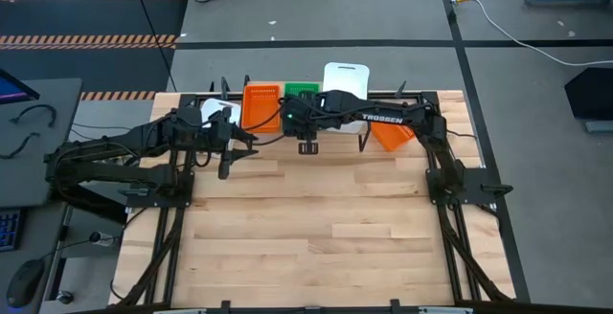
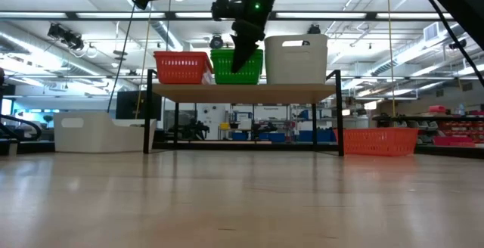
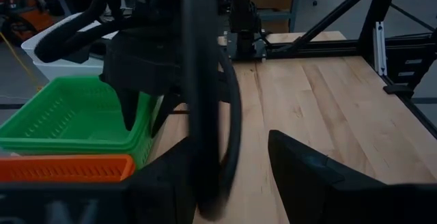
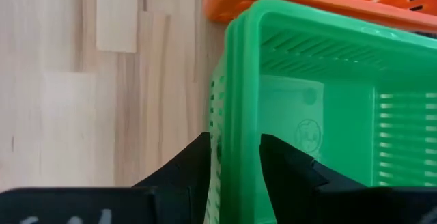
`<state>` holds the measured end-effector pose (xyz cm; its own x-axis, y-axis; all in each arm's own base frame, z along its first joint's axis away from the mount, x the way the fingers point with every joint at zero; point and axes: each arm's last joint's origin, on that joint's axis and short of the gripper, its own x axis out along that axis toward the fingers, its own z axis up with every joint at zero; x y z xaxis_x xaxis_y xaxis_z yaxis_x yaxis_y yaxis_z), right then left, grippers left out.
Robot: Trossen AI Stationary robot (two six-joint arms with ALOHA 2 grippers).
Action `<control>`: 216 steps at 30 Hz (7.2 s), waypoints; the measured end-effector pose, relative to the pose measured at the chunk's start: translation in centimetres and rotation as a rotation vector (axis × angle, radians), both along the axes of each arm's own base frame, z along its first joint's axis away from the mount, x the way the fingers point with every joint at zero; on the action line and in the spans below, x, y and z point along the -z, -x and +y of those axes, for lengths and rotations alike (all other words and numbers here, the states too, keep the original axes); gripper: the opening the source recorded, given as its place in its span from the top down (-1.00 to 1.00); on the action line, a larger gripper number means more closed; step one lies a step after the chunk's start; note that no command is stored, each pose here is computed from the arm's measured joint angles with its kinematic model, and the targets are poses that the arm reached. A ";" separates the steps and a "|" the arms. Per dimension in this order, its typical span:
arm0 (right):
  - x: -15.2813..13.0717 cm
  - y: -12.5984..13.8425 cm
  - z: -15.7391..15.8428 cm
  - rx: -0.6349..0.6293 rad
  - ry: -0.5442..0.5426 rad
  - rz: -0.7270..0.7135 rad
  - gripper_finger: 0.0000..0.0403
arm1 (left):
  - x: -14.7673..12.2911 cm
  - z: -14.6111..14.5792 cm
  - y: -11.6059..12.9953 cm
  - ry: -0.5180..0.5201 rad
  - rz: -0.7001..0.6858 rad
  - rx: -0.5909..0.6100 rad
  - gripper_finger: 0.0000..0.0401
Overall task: Stack baskets on shelf by color
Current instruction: Stack the green bin on top of the stacked green bins on the shelf, then stack the orange bin on top of the stacked orange bins on the shelf
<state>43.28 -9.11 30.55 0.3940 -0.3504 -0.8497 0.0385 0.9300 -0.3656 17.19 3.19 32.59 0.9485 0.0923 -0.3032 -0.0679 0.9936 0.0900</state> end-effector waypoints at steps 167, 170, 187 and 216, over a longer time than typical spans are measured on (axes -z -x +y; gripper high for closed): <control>15.1 26.2 4.4 0.904 -0.118 -0.119 0.49 | 1.4 -1.4 0.6 0.177 0.149 -0.085 0.14; 15.9 26.4 4.5 0.899 -0.159 -0.127 0.49 | 1.4 -1.3 0.6 0.170 0.148 -0.101 0.14; 12.5 24.8 5.9 0.851 -0.072 -0.166 0.55 | 1.4 -1.3 0.6 0.174 0.146 -0.120 0.14; 15.7 27.5 3.6 1.000 -0.098 -0.083 0.90 | 1.4 -1.3 0.5 0.174 0.140 -0.119 0.14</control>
